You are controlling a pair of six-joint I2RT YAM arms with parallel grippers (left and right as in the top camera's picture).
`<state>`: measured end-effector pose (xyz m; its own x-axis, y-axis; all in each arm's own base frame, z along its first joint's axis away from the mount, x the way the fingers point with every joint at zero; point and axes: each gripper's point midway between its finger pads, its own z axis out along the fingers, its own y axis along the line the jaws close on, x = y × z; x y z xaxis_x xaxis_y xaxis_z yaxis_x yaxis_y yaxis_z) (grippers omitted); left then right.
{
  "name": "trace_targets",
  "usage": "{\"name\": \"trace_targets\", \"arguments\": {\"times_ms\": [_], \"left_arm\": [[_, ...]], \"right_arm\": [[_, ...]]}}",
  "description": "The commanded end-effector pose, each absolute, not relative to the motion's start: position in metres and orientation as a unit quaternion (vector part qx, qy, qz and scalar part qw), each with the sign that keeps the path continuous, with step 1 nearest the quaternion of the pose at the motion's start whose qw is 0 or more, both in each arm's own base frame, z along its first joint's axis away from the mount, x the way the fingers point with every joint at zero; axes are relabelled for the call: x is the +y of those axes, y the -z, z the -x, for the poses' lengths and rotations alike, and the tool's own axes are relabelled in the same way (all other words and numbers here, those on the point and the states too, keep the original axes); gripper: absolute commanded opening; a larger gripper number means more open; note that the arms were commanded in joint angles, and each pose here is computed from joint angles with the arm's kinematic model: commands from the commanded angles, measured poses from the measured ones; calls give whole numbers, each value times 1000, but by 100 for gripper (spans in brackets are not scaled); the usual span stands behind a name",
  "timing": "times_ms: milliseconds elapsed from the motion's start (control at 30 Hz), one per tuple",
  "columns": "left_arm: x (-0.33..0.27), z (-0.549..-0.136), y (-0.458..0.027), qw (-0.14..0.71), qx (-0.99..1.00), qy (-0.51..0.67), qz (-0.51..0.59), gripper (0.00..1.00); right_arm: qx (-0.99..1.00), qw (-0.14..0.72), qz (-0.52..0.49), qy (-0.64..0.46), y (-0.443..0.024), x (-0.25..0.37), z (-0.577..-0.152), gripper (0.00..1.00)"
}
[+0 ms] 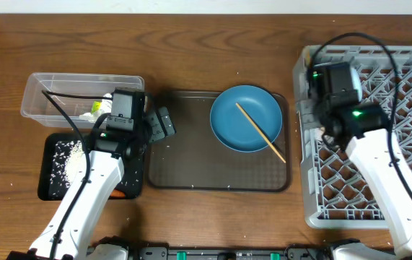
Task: Sort waste into correct bins and load items into the dishwasher rack
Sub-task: 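Lift the chopsticks with the right gripper and carry them right to the rack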
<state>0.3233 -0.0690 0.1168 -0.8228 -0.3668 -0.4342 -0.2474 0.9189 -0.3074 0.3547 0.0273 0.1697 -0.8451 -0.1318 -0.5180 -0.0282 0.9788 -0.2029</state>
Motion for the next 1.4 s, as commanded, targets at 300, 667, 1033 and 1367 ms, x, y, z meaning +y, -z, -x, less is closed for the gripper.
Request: {"name": "trace_targets", "arguments": {"times_ms": [300, 667, 1033, 1367], "left_arm": [[-65, -323, -115, 250, 948, 111, 164, 98], [-65, -323, -115, 250, 948, 111, 164, 98], [-65, -323, -115, 250, 948, 111, 164, 98], [-65, -323, -115, 250, 948, 111, 164, 98]], "right_arm": [[955, 250, -48, 153, -166, -37, -352, 1], [933, 257, -125, 219, -177, -101, -349, 1], [928, 292, -114, 202, -183, -151, -364, 1], [943, 286, 10, 168, -166, -156, -378, 7]]}}
